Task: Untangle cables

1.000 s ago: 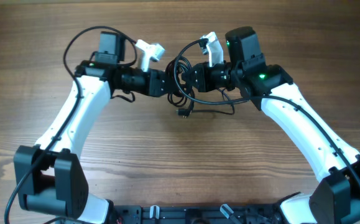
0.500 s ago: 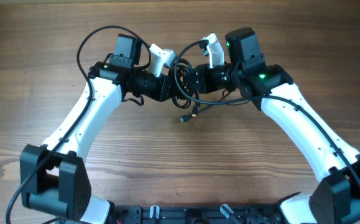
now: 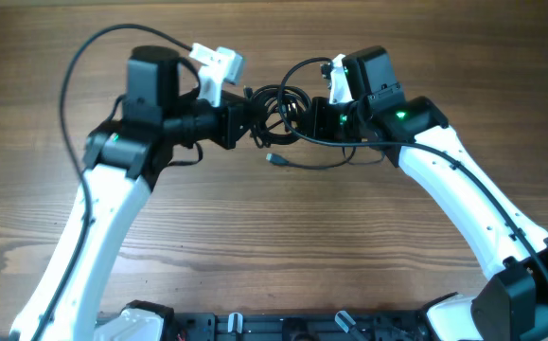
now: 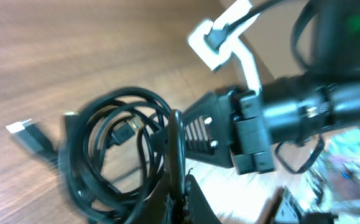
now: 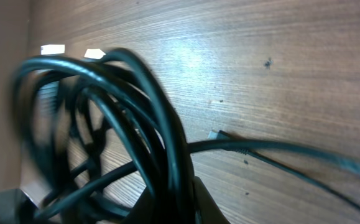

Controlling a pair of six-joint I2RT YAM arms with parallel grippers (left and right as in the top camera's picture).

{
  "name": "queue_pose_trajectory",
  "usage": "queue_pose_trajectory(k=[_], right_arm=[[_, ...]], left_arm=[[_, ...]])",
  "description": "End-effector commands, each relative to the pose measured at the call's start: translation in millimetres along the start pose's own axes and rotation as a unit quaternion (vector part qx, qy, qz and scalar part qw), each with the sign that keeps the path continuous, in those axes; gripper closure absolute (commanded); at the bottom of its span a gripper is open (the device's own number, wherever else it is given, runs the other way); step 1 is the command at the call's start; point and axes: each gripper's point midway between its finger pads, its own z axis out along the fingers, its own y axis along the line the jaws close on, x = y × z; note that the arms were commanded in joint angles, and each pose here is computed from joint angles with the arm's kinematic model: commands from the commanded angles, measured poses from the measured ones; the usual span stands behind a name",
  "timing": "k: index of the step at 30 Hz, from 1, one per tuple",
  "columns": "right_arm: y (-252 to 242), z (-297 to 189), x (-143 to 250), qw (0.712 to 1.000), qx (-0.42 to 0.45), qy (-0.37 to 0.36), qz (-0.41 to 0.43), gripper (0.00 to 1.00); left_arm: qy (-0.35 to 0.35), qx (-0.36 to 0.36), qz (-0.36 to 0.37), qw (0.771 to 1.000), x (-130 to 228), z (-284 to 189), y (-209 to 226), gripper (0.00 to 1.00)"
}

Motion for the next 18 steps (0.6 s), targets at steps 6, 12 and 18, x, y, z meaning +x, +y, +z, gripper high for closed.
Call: queue_pose_trajectory(k=[6,12,18], right_arm=[[-40.8,-8.2,-7.3,0.995,0.067,-0.016,0.070,0.96],[-37.8,-8.3,-10.1,0.996,0.057,-0.019,0.060,0.96],[-8.5,-10.2,-22.0,0.999,-0.028,-0.025,0.024,0.96]], left_arm=[[-0.182,-0.200,-0.090,0.959,-51.0,-90.7,20.1,0.96],[-0.211,-0.318,-0.250,0.890,-21.3,-120.5,61.4,0.96],[-0.095,-0.408,-0.375,0.827,51.8,-99.0,102.9,0.96]])
